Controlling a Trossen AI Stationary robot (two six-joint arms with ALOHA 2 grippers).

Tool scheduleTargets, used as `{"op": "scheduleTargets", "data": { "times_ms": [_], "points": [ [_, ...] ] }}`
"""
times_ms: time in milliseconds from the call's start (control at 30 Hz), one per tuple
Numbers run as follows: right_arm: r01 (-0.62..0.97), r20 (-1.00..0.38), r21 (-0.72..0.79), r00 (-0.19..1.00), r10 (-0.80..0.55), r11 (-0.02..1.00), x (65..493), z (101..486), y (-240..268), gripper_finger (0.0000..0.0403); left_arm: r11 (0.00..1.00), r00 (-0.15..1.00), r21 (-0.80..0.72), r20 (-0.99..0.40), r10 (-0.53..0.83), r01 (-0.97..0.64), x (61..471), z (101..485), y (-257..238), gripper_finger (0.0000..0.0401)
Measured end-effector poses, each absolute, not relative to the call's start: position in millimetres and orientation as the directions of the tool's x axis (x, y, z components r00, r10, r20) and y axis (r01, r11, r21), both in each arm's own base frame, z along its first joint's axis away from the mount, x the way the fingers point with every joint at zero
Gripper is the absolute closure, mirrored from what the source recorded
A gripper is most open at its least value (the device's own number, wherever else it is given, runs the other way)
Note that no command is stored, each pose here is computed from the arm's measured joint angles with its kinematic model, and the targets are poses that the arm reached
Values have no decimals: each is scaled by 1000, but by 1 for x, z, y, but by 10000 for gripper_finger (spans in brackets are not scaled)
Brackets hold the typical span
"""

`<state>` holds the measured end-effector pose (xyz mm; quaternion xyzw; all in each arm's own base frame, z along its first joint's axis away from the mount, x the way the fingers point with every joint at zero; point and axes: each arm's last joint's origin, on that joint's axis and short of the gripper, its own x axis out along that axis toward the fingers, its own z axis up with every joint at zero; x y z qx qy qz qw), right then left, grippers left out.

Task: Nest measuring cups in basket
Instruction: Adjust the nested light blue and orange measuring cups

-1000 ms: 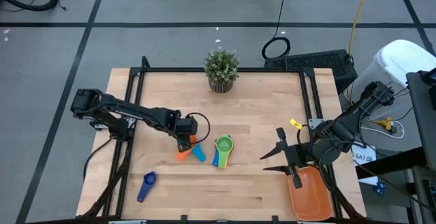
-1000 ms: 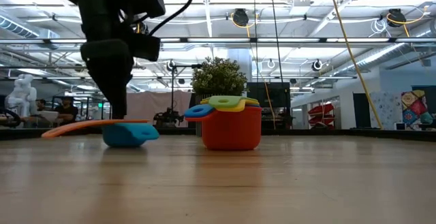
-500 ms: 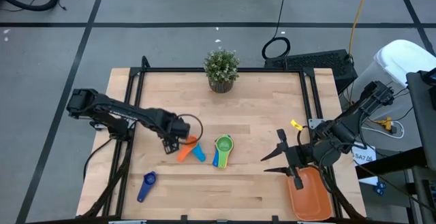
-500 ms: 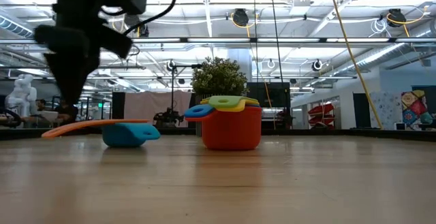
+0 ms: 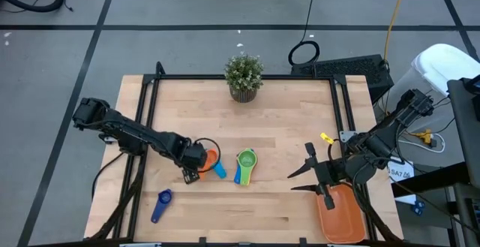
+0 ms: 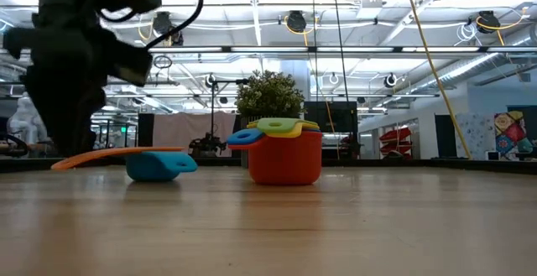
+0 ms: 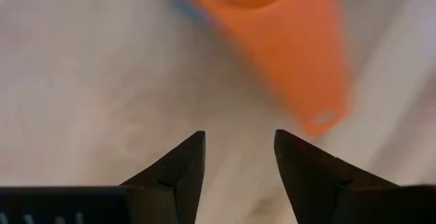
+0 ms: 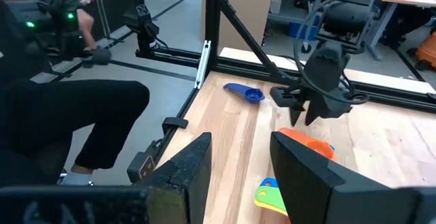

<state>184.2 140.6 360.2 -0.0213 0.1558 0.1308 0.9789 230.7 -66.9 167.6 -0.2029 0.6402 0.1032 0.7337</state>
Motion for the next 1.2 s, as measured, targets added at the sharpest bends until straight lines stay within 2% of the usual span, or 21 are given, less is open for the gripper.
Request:
{"op": "scheduleTargets", "data": {
  "times_ms": [100, 167, 333, 467, 633, 1033, 1200],
  "points": [
    [-268, -301, -15, 920, 251, 963, 184, 361, 141, 259, 894, 329, -321, -919, -215, -313, 249, 179, -82, 222],
    [-272, -289, -22, 923, 254, 962, 185, 362, 141, 259, 910, 368, -317, -906, -207, -268, 253, 189, -88, 222],
    [-276, -268, -29, 928, 259, 961, 185, 365, 142, 259, 941, 293, -165, -953, -75, -295, 245, 197, -85, 222],
    [-276, -269, -29, 928, 258, 961, 185, 364, 142, 259, 943, 224, -114, -974, -43, -314, 239, 196, -83, 222],
    [-275, -269, -26, 928, 258, 961, 185, 364, 142, 259, 944, 222, -109, -974, -40, -310, 238, 196, -83, 222],
    [-266, -269, 7, 928, 258, 964, 185, 364, 142, 259, 960, 244, 4, -967, 75, -279, 239, 196, -78, 222],
    [-264, -269, 14, 928, 258, 964, 185, 364, 141, 259, 939, 255, 24, -960, 117, -343, 241, 196, -72, 221]
  ]
}}
